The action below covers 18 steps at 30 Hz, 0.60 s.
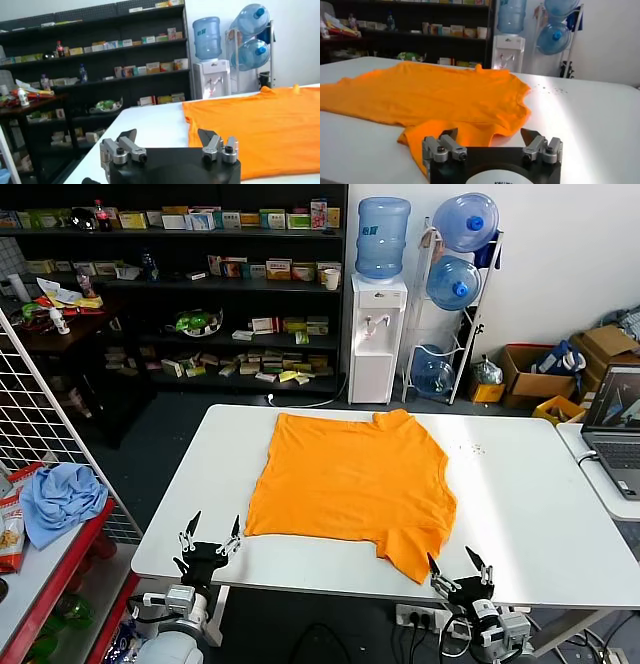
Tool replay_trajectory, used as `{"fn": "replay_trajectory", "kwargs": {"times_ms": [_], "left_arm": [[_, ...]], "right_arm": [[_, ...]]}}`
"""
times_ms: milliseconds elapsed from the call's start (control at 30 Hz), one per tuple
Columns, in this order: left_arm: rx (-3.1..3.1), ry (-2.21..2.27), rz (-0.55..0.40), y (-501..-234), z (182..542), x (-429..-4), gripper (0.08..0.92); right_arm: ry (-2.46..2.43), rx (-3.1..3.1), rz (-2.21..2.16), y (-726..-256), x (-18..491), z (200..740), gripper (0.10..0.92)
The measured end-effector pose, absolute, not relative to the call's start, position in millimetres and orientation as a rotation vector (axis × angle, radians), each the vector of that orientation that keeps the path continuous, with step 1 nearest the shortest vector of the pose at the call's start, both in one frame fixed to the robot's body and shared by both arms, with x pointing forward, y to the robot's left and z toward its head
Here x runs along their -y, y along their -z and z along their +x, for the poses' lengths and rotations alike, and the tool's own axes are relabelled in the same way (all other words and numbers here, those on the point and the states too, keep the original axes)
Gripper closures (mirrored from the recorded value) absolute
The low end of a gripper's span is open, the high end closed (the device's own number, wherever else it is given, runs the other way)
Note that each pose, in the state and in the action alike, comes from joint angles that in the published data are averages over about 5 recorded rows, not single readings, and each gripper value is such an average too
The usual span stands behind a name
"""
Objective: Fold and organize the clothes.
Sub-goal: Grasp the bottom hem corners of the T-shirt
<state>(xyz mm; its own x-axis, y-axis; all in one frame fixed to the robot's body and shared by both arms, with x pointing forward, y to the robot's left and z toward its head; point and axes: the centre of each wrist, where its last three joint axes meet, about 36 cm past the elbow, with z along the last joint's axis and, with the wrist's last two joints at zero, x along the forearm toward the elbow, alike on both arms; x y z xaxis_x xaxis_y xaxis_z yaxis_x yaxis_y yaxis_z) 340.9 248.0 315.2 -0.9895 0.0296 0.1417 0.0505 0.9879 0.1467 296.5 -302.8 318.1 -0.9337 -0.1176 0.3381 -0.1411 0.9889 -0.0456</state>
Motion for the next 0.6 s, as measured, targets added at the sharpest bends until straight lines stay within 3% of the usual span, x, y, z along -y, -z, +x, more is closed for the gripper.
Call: {"fn": "replay_trajectory", "kwargs": {"times_ms": [600], "left_arm": [[2.909, 0.215, -0.061, -313.9, 363.1, -244.4, 0.177]], "right_arm": [[0.027, 2.682, 0.097, -321.5, 290.6, 322.2, 0.2]]}}
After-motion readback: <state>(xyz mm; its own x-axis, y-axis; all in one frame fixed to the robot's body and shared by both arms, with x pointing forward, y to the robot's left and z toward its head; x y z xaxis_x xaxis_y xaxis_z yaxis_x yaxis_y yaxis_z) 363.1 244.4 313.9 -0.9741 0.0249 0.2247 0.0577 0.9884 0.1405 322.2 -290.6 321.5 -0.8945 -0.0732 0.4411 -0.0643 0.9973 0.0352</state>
